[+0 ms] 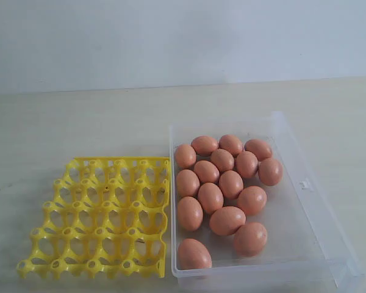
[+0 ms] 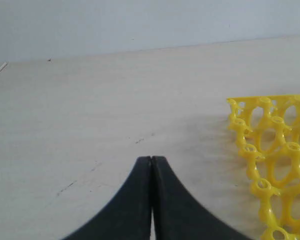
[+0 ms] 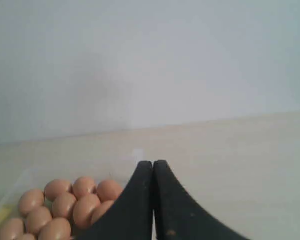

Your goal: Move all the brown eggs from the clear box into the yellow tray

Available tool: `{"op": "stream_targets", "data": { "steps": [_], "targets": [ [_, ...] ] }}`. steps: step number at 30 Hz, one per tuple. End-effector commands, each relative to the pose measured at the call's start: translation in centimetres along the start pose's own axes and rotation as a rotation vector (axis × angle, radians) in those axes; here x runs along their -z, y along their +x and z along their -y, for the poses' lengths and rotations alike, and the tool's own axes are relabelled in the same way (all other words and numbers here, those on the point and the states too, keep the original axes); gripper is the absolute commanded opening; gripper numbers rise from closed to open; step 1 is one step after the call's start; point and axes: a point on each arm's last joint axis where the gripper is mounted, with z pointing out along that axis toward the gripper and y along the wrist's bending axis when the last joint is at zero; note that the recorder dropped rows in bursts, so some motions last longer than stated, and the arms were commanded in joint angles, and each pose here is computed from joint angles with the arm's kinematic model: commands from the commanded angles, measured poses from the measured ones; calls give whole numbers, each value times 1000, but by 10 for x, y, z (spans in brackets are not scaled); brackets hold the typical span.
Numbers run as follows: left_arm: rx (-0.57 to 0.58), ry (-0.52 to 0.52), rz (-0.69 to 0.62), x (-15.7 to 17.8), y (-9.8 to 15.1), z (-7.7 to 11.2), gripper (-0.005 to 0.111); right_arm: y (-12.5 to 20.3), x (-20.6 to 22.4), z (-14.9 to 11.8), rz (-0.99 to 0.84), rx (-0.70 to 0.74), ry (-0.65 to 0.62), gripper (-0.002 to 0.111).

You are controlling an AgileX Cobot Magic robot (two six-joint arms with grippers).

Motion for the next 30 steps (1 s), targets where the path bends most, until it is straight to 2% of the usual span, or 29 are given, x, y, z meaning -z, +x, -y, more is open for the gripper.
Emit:
{"op": "stream_targets", "data": {
  "steps": [1,4,7,11,15,24,28,30],
  "targets": [
    [-5,-4,1,0,-1,0,0,-13,2,0,151,3,-1,0],
    [-5,-4,1,0,-1,0,0,-24,4,0,271,-67,-11,0],
    [-5,-4,1,0,-1,0,0,-31,6,1,354,-231,-27,0],
    [-5,-4,1,0,-1,0,0,-31,6,1,346,-296,-35,0],
    [-5,-4,1,0,-1,0,0,-38,-3,-2,212,-306,-31,0],
    [-5,-4,1,0,-1,0,0,-83,-34,-11,-44,-133,-27,0],
    [-5,-4,1,0,-1,0,0,-100,-52,-20,-239,25,-98,0],
    [-5,-4,1,0,-1,0,0,-106,-62,-25,-330,39,-138,0]
  ]
}}
